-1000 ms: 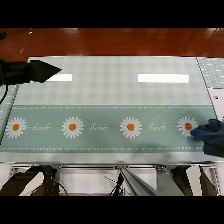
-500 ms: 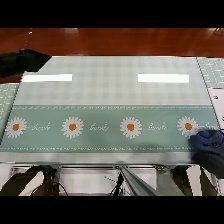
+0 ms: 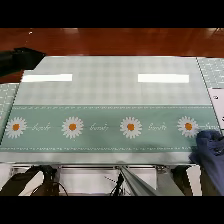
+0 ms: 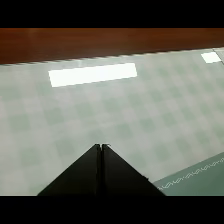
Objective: Fold the shirts.
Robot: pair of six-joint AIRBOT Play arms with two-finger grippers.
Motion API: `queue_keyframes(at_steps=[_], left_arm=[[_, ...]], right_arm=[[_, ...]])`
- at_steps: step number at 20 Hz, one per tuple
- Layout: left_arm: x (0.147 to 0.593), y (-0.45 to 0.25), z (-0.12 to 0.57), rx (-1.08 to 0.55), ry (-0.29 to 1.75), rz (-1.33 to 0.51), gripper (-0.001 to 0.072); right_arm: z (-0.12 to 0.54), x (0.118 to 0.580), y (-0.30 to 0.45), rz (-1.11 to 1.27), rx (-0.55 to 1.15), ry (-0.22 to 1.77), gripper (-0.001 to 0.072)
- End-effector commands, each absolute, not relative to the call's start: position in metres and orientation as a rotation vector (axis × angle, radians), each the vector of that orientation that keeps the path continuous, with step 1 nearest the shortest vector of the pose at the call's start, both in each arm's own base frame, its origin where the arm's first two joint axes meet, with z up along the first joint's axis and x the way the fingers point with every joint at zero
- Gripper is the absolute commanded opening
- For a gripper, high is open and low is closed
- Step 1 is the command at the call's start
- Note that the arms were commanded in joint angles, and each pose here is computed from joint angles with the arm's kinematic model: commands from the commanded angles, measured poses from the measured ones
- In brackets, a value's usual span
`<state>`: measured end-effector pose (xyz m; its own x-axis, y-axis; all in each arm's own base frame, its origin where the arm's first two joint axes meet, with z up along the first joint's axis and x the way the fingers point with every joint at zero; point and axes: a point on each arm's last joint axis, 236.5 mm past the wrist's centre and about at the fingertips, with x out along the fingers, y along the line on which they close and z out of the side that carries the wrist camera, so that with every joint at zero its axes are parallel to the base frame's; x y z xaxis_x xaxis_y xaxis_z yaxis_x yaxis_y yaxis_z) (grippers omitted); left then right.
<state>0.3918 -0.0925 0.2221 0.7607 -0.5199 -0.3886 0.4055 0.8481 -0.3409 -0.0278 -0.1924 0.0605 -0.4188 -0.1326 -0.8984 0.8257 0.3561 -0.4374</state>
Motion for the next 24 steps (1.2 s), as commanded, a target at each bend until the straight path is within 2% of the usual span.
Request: queue_keyframes(at_steps=[1, 2, 3, 5, 6, 8, 10, 12, 13, 14, 19, 24], left_arm=[[0.395, -0.090, 0.222, -0.223, 0.482, -0.501, 0.0167], [0.394, -0.090, 0.218, -0.205, 0.493, -0.503, 0.0402], [0.393, -0.090, 0.212, -0.181, 0.514, -0.503, 0.0481], [0.388, -0.090, 0.185, -0.108, 0.613, -0.492, 0.0481], [0.381, -0.090, 0.165, -0.089, 0.701, -0.475, 0.0482], [0.358, -0.087, 0.124, -0.003, 0.898, -0.435, 0.0481], [0.334, -0.076, 0.095, 0.106, 1.067, -0.345, 0.0482], [0.321, -0.075, 0.086, 0.178, 1.132, -0.297, 0.0611], [0.317, -0.081, 0.085, 0.197, 1.144, -0.300, 0.0625], [0.314, -0.091, 0.084, 0.205, 1.144, -0.317, 0.0720], [0.307, -0.123, 0.071, 0.173, 1.194, -0.339, 0.0720], [0.306, -0.129, 0.062, 0.174, 1.222, -0.346, 0.0720]], right_arm=[[0.068, 0.063, -0.232, -1.070, 0.609, 1.243, 0.0543], [0.081, 0.113, -0.235, -0.957, 0.655, 1.052, 0.0543], [0.100, 0.164, -0.228, -0.796, 0.699, 0.888, 0.0543], [0.135, 0.235, -0.196, -0.507, 0.789, 0.674, 0.0536], [0.143, 0.257, -0.174, -0.395, 0.790, 0.657, 0.0536], [0.135, 0.279, -0.129, -0.236, 0.658, 0.763, 0.0536], [0.111, 0.279, -0.089, -0.126, 0.418, 0.944, 0.0536], [0.094, 0.274, -0.066, -0.062, 0.145, 1.074, 0.0545], [0.091, 0.275, -0.059, -0.041, 0.030, 1.101, 0.0562], [0.091, 0.278, -0.050, -0.025, -0.033, 1.102, 0.0609], [0.077, 0.287, -0.005, 0.023, 0.018, 1.152, 0.0616], [0.073, 0.288, 0.001, 0.038, 0.009, 1.165, 0.0614]])
